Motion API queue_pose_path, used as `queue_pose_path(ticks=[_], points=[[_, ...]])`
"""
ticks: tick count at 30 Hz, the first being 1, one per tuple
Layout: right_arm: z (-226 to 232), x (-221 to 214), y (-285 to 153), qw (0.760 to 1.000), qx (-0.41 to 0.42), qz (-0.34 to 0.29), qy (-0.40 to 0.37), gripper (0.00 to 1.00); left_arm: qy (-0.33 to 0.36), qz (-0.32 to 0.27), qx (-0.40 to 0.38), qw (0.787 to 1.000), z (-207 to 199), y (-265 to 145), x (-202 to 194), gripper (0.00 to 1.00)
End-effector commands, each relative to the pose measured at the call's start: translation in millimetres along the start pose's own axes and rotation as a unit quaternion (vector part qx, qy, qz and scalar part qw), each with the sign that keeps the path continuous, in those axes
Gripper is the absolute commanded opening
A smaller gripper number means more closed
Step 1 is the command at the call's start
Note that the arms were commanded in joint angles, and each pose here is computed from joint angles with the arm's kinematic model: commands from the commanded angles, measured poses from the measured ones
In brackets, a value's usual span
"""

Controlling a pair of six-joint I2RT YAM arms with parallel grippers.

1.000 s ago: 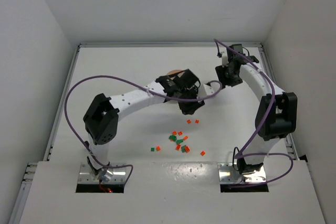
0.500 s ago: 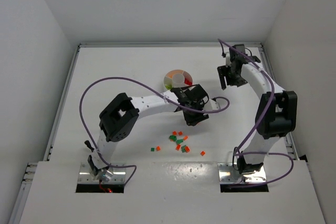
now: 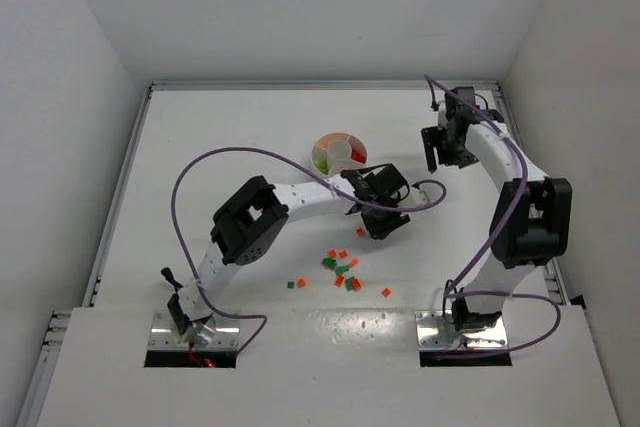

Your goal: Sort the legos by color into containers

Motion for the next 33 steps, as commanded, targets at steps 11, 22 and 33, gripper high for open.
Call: queue_pose_path(ticks=[11,22,33], points=[[-10.1,4.2,-14.5,0.999,0.003,-0.033,0.027,0.71,-0.053,0.008,0.019,0.998,-2.5,20.0,0.6,0.42],[-8.2,7.9,-9.1,0.999,0.013,-0.029,0.026,0.71,-0.050,0.030,0.033,0.998,1.2,10.4,-11.1,0.24],[-7.8,5.1,-7.4,0.999,0.013,-0.024,0.026,0.71,-0.025,-0.092,0.071,0.993,15.8,-95.7,47.4,0.20]])
Point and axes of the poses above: each gripper's point midway between its finger pads, its own y axis out along the fingers, its own z axis along the line the jaws close on, x = y × z, the point moved 8 cm from there along -y, back along the fingers, and after that the axes turned 3 degrees about y, right-handed, at the moved point
